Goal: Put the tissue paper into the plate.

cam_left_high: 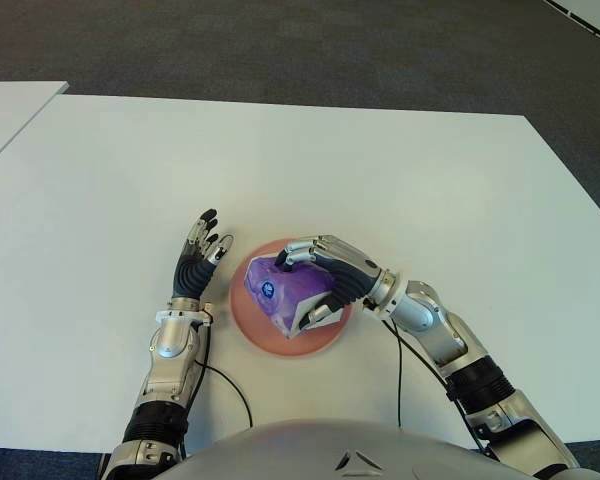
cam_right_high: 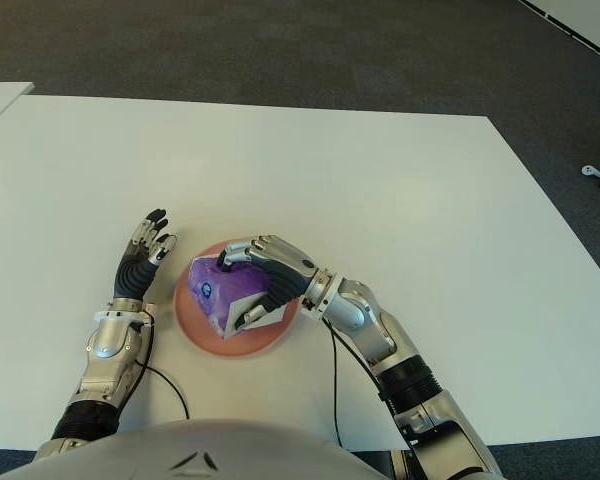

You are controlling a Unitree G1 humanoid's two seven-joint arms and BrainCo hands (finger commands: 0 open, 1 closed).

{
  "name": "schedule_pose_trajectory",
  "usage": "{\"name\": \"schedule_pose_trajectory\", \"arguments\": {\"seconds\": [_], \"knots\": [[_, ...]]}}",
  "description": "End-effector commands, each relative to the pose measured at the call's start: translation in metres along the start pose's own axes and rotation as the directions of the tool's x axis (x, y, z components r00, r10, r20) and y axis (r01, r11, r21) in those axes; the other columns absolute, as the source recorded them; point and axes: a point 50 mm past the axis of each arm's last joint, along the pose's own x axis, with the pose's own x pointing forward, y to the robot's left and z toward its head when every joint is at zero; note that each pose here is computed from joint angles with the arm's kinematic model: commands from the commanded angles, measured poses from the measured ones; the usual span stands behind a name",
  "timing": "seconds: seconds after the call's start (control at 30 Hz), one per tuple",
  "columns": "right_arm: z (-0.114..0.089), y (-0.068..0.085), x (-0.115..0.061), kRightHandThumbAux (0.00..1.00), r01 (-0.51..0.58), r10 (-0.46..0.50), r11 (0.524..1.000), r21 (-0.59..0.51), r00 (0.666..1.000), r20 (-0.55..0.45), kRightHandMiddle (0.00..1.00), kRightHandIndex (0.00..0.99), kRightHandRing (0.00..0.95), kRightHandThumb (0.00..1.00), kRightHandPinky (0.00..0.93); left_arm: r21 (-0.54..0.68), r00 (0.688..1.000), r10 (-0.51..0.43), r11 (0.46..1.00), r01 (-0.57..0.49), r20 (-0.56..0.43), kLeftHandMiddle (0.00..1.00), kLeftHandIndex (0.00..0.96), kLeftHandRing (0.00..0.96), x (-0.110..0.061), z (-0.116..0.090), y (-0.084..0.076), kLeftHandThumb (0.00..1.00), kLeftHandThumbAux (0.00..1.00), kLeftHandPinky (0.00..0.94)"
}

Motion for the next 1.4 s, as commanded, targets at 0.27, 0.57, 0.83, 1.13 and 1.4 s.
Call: {"name": "schedule_pose_trajectory", "arguments": {"seconds": [0.27, 0.57, 0.83, 1.13, 1.4], "knots": [[-0.0085, 0.0205, -0.0032, 0.71, -0.028, 0.03, 0.999, 0.032, 0.999, -0.037, 0.806, 0.44, 0.81, 0.743, 0.802, 0.004, 0.998, 0.005, 1.0, -0.005, -0.067, 0.0, 0.0, 0.0, -0.008, -0.0116, 0.002, 0.0, 0.475, 0.0], [-0.0074, 0.0206, -0.0011, 0.633, -0.1, 0.1, 0.995, 0.028, 0.995, -0.004, 0.461, 0.343, 0.445, 0.542, 0.426, 0.025, 0.997, 0.008, 1.0, -0.007, -0.071, 0.0, 0.0, 0.0, -0.0083, -0.0121, 0.0029, 0.0, 0.46, 0.0], [-0.0069, 0.0204, -0.003, 0.504, -0.252, 0.251, 0.952, -0.175, 0.968, -0.029, 0.051, 0.044, 0.035, 0.18, 0.029, 0.036, 0.997, 0.007, 0.999, -0.004, -0.079, 0.0, 0.0, 0.0, -0.0083, -0.0137, 0.0031, 0.0, 0.46, 0.0], [-0.0079, 0.0234, -0.0062, 0.348, -0.29, 0.286, 0.923, -0.254, 0.957, -0.055, 0.001, 0.001, 0.001, 0.061, 0.0, 0.026, 0.997, -0.002, 1.0, 0.004, -0.077, 0.0, 0.0, 0.0, -0.0079, -0.0145, 0.0028, 0.0, 0.467, 0.0], [-0.0055, 0.0192, -0.0061, 0.269, -0.304, 0.301, 0.919, -0.252, 0.952, -0.053, 0.0, 0.0, 0.0, 0.054, 0.0, 0.033, 0.997, -0.01, 0.999, 0.012, -0.072, 0.0, 0.0, 0.0, -0.008, -0.0147, 0.0024, 0.0, 0.465, 0.0]]}}
